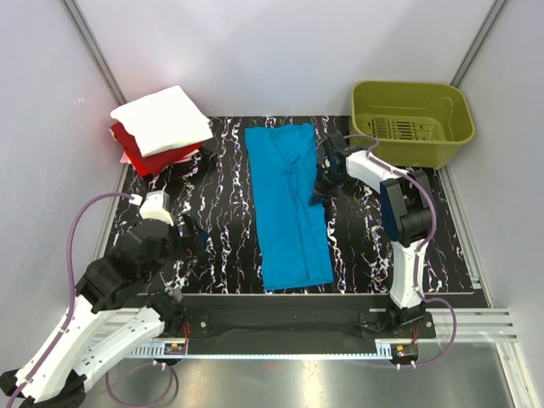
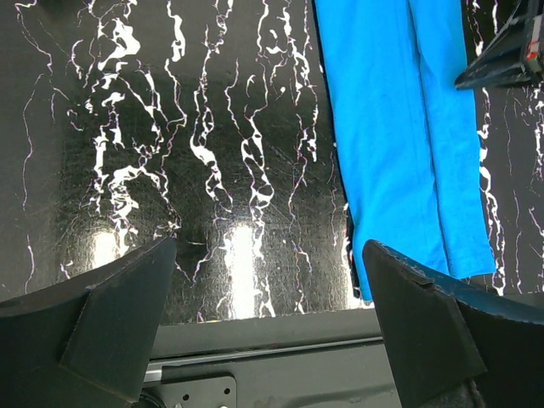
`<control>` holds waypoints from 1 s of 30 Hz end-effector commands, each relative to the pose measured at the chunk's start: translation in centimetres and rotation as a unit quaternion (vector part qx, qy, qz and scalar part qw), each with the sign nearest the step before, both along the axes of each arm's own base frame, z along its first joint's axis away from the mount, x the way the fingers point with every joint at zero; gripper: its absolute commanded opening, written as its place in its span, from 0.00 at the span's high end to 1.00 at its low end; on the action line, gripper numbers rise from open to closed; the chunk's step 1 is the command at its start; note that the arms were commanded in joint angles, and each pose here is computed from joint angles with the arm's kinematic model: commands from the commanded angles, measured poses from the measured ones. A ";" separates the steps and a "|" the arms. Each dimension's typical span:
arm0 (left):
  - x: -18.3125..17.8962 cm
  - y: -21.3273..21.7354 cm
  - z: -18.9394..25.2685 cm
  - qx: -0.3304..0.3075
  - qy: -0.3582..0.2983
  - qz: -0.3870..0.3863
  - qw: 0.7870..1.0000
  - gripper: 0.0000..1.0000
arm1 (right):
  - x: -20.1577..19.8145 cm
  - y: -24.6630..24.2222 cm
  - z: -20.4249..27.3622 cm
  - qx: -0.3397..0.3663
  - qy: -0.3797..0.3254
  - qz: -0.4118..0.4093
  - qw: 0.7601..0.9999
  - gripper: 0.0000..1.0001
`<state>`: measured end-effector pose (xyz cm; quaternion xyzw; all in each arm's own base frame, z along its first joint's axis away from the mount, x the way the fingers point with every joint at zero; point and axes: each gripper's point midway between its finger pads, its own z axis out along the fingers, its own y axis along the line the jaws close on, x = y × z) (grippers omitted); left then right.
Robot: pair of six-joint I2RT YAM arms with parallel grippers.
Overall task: Fold and stack the t-shirts
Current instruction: Fold the tshirt
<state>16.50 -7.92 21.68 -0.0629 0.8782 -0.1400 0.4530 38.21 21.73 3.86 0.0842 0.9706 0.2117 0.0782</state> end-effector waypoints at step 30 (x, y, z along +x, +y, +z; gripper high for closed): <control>0.7 0.4 1.3 -0.012 -0.034 0.018 0.999 0.01 | -9.9 6.1 0.2 -0.011 0.038 0.090 0.995 0.89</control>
